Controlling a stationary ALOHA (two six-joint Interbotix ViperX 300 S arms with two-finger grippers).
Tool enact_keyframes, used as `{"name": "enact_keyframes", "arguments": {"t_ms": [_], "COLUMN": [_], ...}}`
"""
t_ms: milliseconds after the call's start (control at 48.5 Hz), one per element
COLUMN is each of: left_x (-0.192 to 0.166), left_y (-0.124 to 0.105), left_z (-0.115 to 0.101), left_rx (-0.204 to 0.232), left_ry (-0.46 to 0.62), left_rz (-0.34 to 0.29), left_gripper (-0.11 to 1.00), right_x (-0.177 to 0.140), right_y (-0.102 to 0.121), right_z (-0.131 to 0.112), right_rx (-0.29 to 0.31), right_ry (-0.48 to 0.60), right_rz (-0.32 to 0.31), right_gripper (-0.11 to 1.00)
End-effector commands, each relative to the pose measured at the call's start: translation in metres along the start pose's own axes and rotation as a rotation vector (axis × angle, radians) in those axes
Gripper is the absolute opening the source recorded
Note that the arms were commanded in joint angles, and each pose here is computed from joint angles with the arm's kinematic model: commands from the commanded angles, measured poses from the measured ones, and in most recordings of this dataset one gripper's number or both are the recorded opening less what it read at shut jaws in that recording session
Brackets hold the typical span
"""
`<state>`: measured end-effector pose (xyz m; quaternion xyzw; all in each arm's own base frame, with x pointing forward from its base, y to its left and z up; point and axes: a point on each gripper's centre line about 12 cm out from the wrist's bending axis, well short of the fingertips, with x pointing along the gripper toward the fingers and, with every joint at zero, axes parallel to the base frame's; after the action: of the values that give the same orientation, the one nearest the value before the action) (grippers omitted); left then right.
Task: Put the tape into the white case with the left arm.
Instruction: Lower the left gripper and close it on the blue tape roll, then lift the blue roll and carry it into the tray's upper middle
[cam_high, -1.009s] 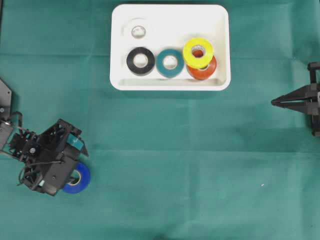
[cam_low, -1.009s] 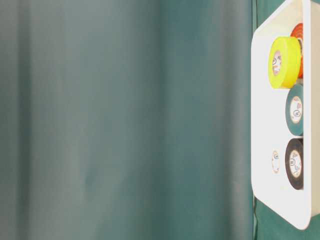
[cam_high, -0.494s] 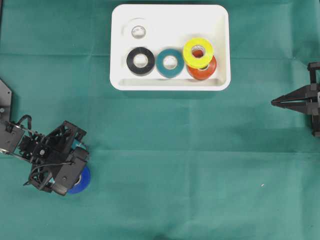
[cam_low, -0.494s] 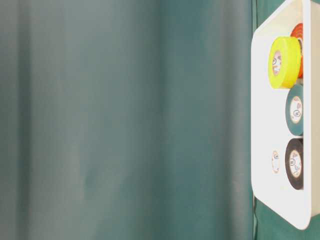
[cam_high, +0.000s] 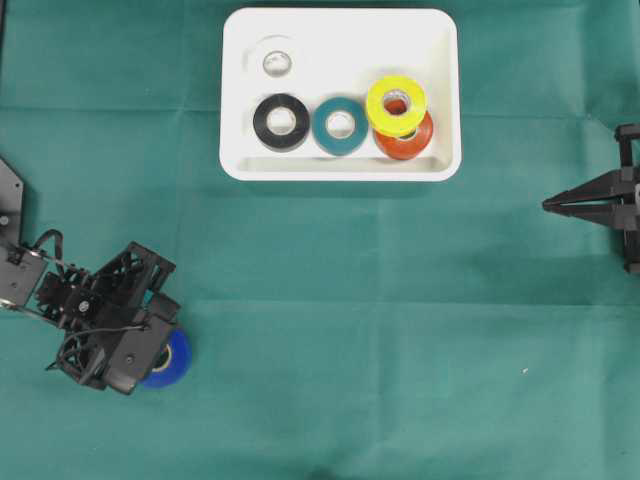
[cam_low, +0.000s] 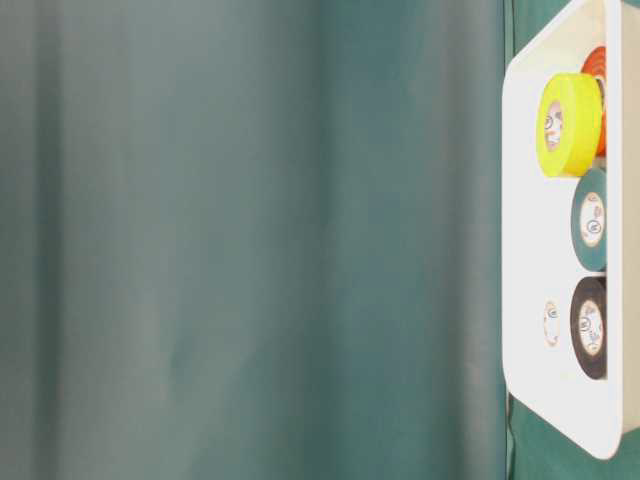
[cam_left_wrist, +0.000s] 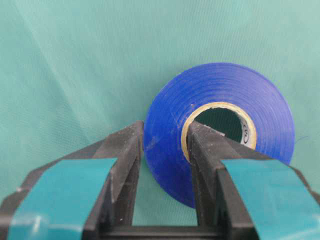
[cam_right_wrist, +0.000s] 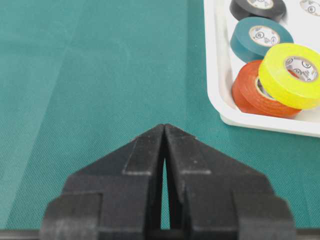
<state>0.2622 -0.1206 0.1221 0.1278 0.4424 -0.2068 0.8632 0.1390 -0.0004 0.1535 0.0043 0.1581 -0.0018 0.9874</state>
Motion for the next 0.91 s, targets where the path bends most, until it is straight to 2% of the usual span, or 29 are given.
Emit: {"name": "enact_keyframes", "arguments": {"t_ms": [0,144,309,494,639,803,886], "left_x": [-0.019,-0.046,-0.065,-0.071,-0.068,-0.064,-0.064], "left_y": [0.001,0.005,0.013,0.028,0.052,0.094,0.115], "left_z": [0.026,0.038,0.038,0.034,0.033,0.029,0.028], "left_rx": [-0.003,-0.013,-0.033,-0.07,-0.128,-0.213,-0.233], "left_ry": [-0.086,-0.102,-0.086,-0.092,-0.093,-0.11,-0.105], "left_rz": [0.003,0.01,0.024,0.059,0.114,0.208,0.25], "left_gripper": [0.24,0.24,0.24,0.24,0.24,0.24,0.24], "right_x": [0.001,0.001,0.001,0.001,0.001,0.001,0.001], "right_y": [0.0,0.0,0.0,0.0,0.0,0.0,0.0], "right_z": [0.005,0.005,0.005,0.005,0.005,0.005,0.005], "right_rx": [0.0,-0.002,-0.002,0.0,-0.002,-0.002,0.0], "right_ry": [-0.014,-0.014,-0.014,-0.014,-0.012,-0.014,-0.012], "right_rz": [0.001,0.001,0.001,0.001,0.001,0.001,0.001], "right_gripper": [-0.09,-0.09,-0.09,-0.09,-0.09,-0.09,-0.09]}}
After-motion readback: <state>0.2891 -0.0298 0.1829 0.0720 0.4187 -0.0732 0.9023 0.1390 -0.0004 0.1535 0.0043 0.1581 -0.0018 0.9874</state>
